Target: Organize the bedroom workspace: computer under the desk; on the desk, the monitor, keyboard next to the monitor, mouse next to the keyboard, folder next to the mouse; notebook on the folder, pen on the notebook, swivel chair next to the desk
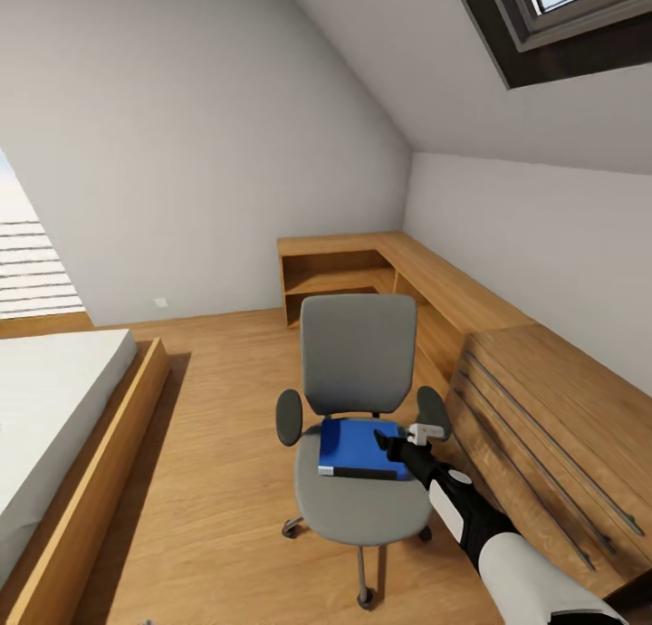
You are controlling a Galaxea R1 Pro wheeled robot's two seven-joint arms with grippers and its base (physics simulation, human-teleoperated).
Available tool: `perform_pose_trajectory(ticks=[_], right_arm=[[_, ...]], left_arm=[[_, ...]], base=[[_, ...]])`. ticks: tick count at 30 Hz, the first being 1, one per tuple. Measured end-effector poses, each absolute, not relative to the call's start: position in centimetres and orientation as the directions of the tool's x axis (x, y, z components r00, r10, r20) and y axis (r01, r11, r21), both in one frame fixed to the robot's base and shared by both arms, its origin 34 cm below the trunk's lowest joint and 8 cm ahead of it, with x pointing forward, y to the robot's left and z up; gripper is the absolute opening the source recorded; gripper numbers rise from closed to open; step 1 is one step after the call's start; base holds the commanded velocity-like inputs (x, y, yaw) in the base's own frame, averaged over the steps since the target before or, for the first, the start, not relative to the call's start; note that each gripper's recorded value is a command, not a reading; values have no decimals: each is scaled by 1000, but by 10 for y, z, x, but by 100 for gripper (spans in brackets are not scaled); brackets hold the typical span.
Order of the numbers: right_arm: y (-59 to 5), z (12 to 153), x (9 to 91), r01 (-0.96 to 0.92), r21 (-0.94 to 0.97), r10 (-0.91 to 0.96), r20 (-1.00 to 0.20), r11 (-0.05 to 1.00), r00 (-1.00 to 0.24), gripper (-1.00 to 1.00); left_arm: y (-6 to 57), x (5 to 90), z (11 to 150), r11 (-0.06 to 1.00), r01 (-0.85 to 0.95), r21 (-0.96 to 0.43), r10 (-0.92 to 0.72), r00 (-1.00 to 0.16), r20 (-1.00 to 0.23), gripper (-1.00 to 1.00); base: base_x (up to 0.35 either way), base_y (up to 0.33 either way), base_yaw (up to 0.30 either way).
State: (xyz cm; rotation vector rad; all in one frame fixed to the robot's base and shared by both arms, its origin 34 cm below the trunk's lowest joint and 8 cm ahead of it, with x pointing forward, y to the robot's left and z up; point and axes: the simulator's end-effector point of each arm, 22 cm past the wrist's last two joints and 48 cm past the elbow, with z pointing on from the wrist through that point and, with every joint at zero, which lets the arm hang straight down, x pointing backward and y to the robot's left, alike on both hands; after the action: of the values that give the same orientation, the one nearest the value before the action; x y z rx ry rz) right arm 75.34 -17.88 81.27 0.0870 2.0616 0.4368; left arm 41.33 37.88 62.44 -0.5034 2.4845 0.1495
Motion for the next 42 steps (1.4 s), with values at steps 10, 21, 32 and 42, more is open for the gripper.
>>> perform_pose_trajectory(ticks=[10,21,32,42], right_arm=[[-214,803,756,23,247,224,-831,969,-509,100],[-230,800,756,50,136,142,-847,989,-512,100],[-230,799,755,48,130,136,-846,990,-516,100],[-235,782,744,72,127,144,-800,989,-582,100]], left_arm=[[384,434,640,922,-386,-14,-311,-720,-621,100],[379,417,628,901,-432,-43,-369,-711,-599,100],[381,418,629,898,-437,-46,-371,-699,-611,100],[381,419,629,898,-437,-45,-370,-698,-614,100]], base=[[166,0,0],[137,46,0],[83,110,0],[131,1,0]])
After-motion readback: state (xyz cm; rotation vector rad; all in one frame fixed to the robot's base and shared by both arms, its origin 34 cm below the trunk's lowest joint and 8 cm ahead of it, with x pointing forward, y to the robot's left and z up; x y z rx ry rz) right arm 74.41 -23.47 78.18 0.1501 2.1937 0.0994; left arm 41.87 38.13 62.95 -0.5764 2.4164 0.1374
